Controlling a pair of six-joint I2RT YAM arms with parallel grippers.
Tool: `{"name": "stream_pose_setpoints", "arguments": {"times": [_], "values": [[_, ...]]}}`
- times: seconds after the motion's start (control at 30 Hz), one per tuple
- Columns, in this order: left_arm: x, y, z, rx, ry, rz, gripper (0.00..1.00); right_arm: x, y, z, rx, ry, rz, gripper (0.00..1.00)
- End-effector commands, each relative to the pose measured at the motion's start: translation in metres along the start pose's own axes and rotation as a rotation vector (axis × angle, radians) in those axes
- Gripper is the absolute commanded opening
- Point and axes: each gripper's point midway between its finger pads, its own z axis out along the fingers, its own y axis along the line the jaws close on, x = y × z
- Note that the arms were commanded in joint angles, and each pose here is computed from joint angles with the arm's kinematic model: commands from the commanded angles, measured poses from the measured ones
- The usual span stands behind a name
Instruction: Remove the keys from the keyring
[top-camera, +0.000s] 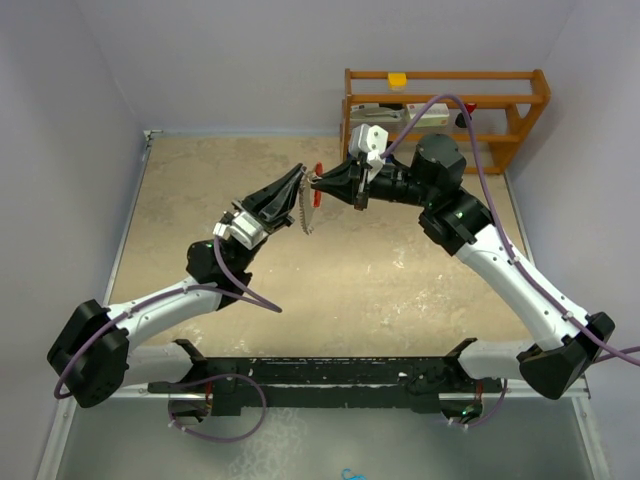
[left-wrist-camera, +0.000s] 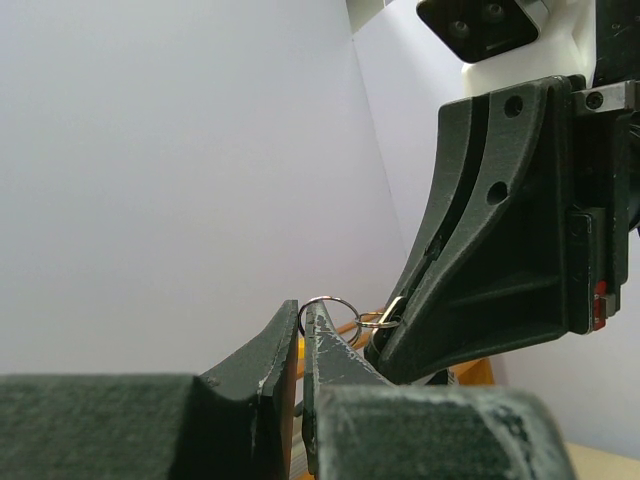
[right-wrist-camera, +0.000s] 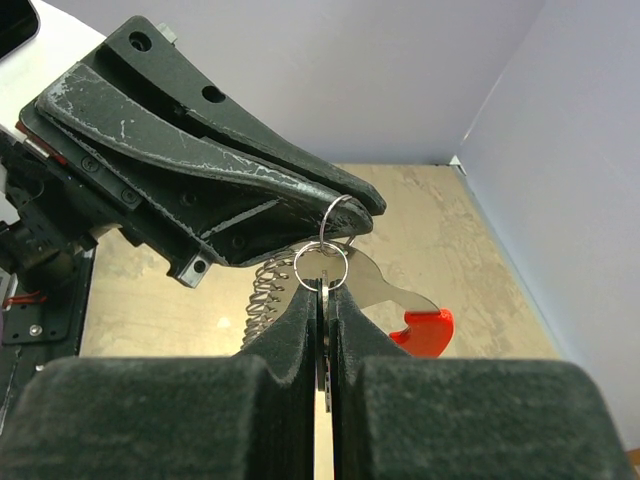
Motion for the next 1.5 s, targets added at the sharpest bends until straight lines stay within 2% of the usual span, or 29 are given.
{"name": "stream_pose_setpoints", "arguments": {"times": [0.0, 0.97, 1.47], "values": [[-0.033, 0.012, -0.001, -0.056, -0.115, -0.008, 0.00, -0.026, 0.001, -0.007, 0.017, -0.068, -0.062, 0.00], [-0.077, 0.023, -0.004, -0.105, -0.308, -0.076, 0.00, -0.016, 0.010, 0.002, -0.051, -0.093, -0.020, 0.00], [-0.099, 0.021, 0.004, -0.078, -0.375, -0.119, 0.00, -0.001, 0.012, 0.013, -0.093, -0.091, 0.027, 0.00]]}}
